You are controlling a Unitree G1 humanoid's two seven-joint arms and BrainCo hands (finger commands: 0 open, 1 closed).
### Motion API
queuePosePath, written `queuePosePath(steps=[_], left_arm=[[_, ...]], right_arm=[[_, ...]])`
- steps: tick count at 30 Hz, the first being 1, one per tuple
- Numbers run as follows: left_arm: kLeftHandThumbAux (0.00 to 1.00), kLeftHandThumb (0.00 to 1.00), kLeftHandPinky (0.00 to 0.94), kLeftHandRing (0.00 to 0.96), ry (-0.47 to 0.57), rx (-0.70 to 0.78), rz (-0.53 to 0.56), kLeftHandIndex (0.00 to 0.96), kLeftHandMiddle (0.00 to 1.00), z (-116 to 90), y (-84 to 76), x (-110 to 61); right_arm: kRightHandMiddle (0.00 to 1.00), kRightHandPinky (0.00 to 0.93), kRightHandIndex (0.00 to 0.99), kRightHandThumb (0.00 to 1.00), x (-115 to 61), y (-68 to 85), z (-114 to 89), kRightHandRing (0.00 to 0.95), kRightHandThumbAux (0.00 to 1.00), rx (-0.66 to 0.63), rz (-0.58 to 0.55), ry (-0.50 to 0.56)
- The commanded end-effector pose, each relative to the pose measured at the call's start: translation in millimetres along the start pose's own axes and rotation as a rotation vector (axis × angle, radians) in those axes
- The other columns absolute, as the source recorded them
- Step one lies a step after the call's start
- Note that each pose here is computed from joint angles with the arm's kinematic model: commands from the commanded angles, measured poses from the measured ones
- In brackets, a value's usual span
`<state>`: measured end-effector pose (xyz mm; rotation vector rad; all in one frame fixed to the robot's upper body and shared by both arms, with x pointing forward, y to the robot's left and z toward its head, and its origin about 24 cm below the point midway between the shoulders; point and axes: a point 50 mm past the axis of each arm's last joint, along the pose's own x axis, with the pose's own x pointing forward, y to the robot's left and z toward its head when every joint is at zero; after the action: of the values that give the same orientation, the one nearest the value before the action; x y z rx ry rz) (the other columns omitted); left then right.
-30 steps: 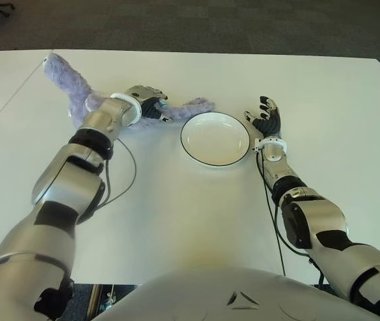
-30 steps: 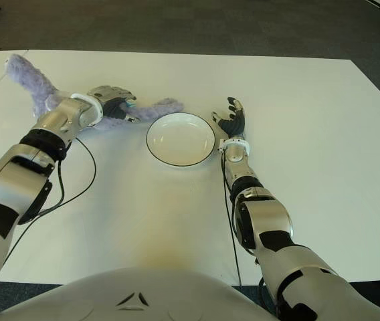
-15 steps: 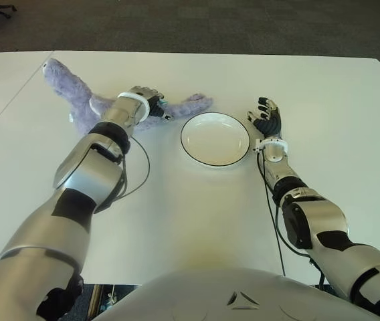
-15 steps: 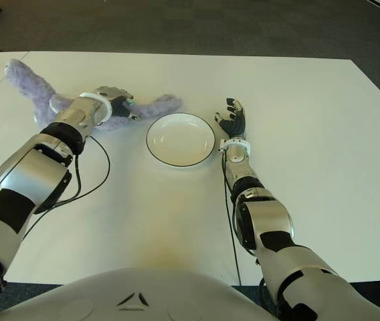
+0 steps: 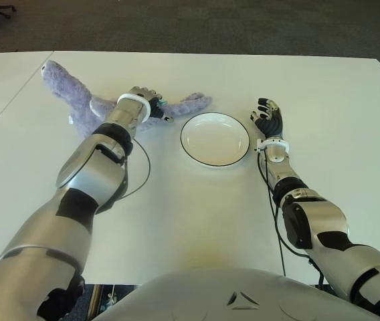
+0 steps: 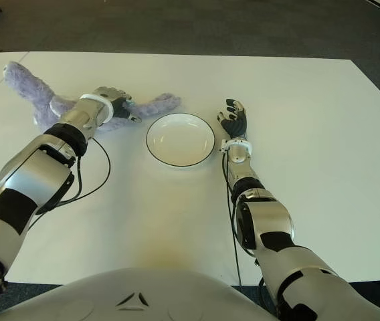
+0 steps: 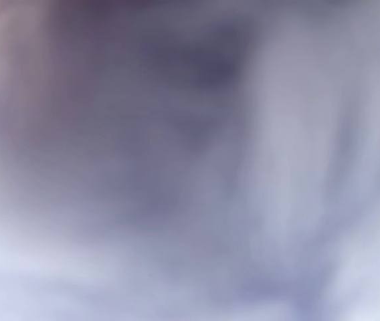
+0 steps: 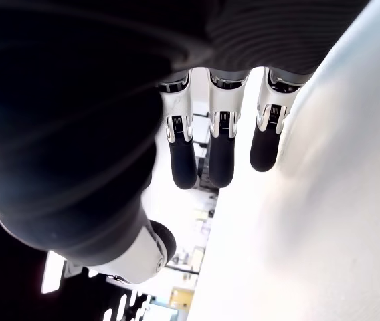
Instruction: Put the doll into the plate.
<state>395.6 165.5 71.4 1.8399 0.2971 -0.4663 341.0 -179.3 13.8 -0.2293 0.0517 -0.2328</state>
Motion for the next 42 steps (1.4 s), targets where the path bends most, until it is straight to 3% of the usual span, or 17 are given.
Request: queuePosePath(steps=[1,8,9,12,13,14,17,18,20,23,25,26,27,31,34,36,42], left_arm=[[0.197,0.0,0.0,0.0,0.021,0.021,-0.199,0.0,0.0,-1.2,-57.6,-2.3],[0.224,0.012,0.0,0.0,-0.042,0.087,-0.26,0.0,0.0,9.7,-63.5,-2.8],[0.317,0.111,0.0,0.0,-0.061,0.097,-0.275,0.0,0.0,13.6,-64.2,-2.9],[0.367,0.178,0.039,0.0,-0.104,0.13,-0.309,0.0,0.0,18.9,-66.2,-3.7],[0.411,0.243,0.153,0.03,-0.113,0.14,-0.315,0.038,0.0,19.8,-66.5,-3.9],[0.422,0.26,0.181,0.038,-0.118,0.145,-0.318,0.048,0.0,20.3,-66.4,-4.0],[0.517,0.445,0.541,0.341,-0.172,0.186,-0.316,0.269,0.116,28.2,-55.5,-4.3],[0.608,0.578,0.568,0.379,-0.171,0.205,-0.305,0.35,0.18,27.1,-56.7,-4.3],[0.683,0.688,0.572,0.397,-0.159,0.235,-0.272,0.408,0.229,23.2,-58.8,-4.0],[0.693,0.72,0.511,0.428,-0.167,0.309,-0.159,0.422,0.312,15.8,-54.3,-3.8],[0.693,0.724,0.554,0.457,-0.205,0.365,-0.054,0.423,0.365,13.5,-50.2,-5.0],[0.673,0.813,0.591,0.488,-0.227,0.387,-0.008,0.421,0.44,13.3,-48.4,-5.8],[0.668,0.835,0.601,0.497,-0.24,0.399,0.019,0.421,0.459,13.0,-47.2,-6.3],[0.667,0.842,0.571,0.511,-0.296,0.482,0.173,0.4,0.492,13.3,-48.0,-9.2],[0.653,0.93,0.531,0.519,-0.329,0.525,0.216,0.393,0.475,11.9,-46.7,-10.6],[0.652,0.941,0.507,0.517,-0.345,0.539,0.229,0.393,0.471,11.3,-46.4,-11.3],[0.65,0.945,0.549,0.546,-0.394,0.6,0.28,0.379,0.496,9.2,-39.8,-13.0]], right_arm=[[0.212,0.191,0.22,0.539,-68.3,-4.7,-95.6,0.189,0.876,-0.035,0.017,0.403],[0.211,0.184,0.214,0.525,-67.4,-5.0,-94.9,0.189,0.879,-0.044,0.015,0.402],[0.212,0.189,0.212,0.527,-67.2,-5.1,-94.8,0.191,0.882,-0.046,0.014,0.401],[0.212,0.19,0.21,0.529,-67.0,-5.6,-94.7,0.194,0.883,-0.053,0.013,0.399],[0.212,0.19,0.209,0.528,-67.0,-5.7,-94.7,0.194,0.882,-0.055,0.013,0.399],[0.212,0.19,0.209,0.526,-67.0,-5.8,-94.7,0.194,0.882,-0.056,0.012,0.398],[0.21,0.189,0.213,0.521,-67.2,-6.2,-94.9,0.195,0.883,-0.062,0.01,0.397],[0.213,0.192,0.215,0.52,-67.5,-6.1,-95.1,0.196,0.884,-0.061,0.009,0.398],[0.215,0.196,0.217,0.521,-67.8,-6.1,-95.3,0.197,0.885,-0.06,0.008,0.398],[0.209,0.182,0.202,0.501,-67.8,-6.0,-95.2,0.191,0.883,-0.065,0.008,0.396],[0.209,0.183,0.201,0.495,-68.0,-6.0,-95.1,0.191,0.881,-0.067,0.007,0.393],[0.208,0.185,0.202,0.493,-68.0,-6.0,-95.0,0.191,0.877,-0.067,0.006,0.391],[0.207,0.186,0.202,0.491,-68.0,-6.0,-94.9,0.19,0.876,-0.067,0.005,0.39],[0.209,0.192,0.209,0.493,-67.6,-5.3,-94.0,0.193,0.871,-0.066,0.002,0.384],[0.216,0.185,0.216,0.496,-67.5,-4.6,-92.7,0.198,0.869,-0.065,-0.012,0.37],[0.218,0.18,0.219,0.499,-67.7,-4.3,-92.3,0.197,0.869,-0.063,-0.018,0.365],[0.235,0.209,0.223,0.554,-68.3,-2.9,-91.8,0.215,0.858,-0.062,-0.023,0.359]])
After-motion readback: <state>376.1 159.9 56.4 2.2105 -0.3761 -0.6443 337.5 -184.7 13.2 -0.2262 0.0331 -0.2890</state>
